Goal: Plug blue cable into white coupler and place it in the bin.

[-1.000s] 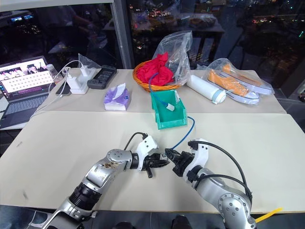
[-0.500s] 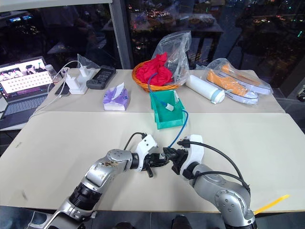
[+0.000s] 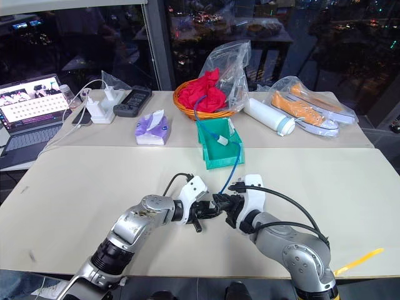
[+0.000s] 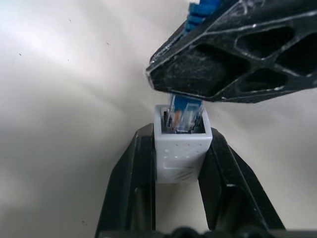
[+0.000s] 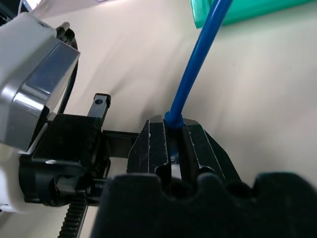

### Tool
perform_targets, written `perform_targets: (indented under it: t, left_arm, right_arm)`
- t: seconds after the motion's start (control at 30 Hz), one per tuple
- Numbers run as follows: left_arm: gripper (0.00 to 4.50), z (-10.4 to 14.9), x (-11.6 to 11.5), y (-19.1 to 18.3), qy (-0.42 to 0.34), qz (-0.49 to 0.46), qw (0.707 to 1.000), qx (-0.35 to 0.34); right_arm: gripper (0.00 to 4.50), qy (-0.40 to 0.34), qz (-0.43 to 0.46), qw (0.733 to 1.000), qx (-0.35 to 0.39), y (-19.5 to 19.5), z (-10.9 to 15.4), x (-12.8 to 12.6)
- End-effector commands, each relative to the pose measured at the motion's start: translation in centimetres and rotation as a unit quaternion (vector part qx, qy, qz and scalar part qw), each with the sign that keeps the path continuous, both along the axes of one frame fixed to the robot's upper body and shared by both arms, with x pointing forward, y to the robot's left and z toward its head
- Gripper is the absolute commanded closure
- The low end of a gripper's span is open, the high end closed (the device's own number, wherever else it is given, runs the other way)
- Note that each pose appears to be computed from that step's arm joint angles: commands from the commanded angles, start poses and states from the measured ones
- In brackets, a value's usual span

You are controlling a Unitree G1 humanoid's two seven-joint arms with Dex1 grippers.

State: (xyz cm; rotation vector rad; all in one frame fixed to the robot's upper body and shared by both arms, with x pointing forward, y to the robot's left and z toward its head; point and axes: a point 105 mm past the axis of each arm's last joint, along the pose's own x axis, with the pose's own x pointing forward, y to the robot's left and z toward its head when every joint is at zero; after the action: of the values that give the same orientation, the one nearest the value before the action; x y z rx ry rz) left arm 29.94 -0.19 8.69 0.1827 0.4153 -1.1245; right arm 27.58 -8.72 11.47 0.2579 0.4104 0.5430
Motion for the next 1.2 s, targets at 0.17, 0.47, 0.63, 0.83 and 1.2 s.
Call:
perform_targets:
  t: [0.17,0.47,0.63,0.83,1.2]
  left_arm:
    - [3.82,3.8,-1.6,-2.2,-0.049,-0.035,0.996,-0.059]
    - [3.82,3.5,-2.7,-2.2,-0.014,-0.036,0.997,-0.068]
    - [3.82,3.5,-3.2,-2.2,0.003,-0.038,0.997,-0.074]
    - [3.82,3.7,-3.2,-2.2,0.007,-0.038,0.997,-0.074]
    - [2.12,2.7,-2.7,-0.7,0.008,-0.027,0.997,-0.069]
  right_arm:
    - [4.5,0.11,0.03,0.991,-0.065,0.5,-6.0,-2.3]
    - [4.5,0.175,0.033,0.98,-0.085,0.1,-10.6,-5.3]
    - [4.5,0.16,0.031,0.98,-0.112,0.0,-11.5,-5.2]
    - [4.5,0.16,0.039,0.978,-0.125,0.1,-12.1,-5.5]
    - [4.5,0.018,-0.042,0.999,-0.027,-2.0,-3.9,-0.7]
